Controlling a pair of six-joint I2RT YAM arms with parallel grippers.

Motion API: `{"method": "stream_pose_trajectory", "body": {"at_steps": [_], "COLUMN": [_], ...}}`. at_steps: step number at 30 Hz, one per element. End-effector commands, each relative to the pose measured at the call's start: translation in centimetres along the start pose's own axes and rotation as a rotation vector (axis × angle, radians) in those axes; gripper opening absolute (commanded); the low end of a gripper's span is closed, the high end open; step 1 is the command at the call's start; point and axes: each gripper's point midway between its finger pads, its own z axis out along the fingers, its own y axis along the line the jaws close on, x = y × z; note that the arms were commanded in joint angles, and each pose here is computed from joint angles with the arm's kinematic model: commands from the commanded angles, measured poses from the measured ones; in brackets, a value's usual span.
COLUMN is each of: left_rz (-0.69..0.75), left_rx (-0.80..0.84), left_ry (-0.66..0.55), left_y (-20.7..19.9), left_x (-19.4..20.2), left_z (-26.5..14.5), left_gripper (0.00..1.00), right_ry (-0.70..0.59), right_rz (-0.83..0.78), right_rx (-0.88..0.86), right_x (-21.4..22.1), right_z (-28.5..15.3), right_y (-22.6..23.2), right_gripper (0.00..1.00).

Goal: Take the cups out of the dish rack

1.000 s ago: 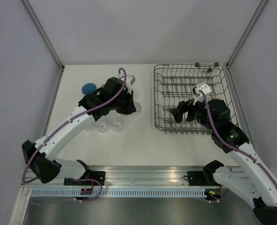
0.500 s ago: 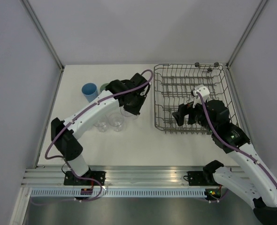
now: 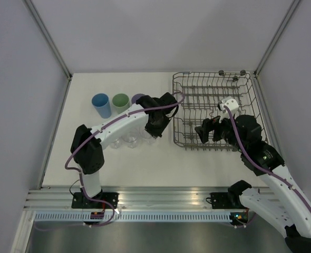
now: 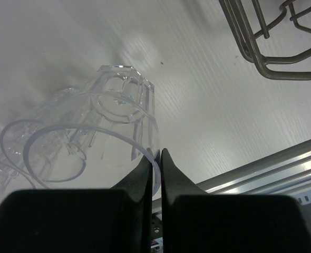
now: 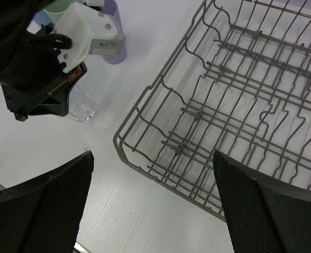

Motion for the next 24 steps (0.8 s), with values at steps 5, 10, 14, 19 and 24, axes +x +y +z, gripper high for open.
{"method": "stream_pose_trajectory", "body": {"at_steps": [5,10,14,19,24], "left_rz": [0.053,0.072,0.074,0.078,0.083], "left_rx": [0.014,0.005,-0.008,-0.022,-0.046], "left_ry": [0.012,0.029,0.031,0.042,0.061], "left_y": [-0.6,-0.5,-0.3,-0.1,0.4], "left_x": [-0.2,-0.1,-0.2,-0.1,0.4], "left_z": [3.3,4.5,5.1,5.6,6.2], "left_gripper": [0.02,0.03,0.05,0.07,0.08], "right_ry": [-0.042,-0.042,-0.046,-0.044,-0.047], "right_rz": [-0.017,-0.021,-0.024,-0.031,-0.031], "right_rx": [-0.023,-0.028,-0.031,-0.035,-0.037], "right_x": [-1.5,-1.4,-1.5,-1.4,-1.4], "right_z": [-1.0,-1.1,-1.2,-1.2,-1.2], "right_y": [0.6,0.7,0.8,0.9,1.0], "right_gripper": [0.98,0.98,0.98,0.98,0.98]}}
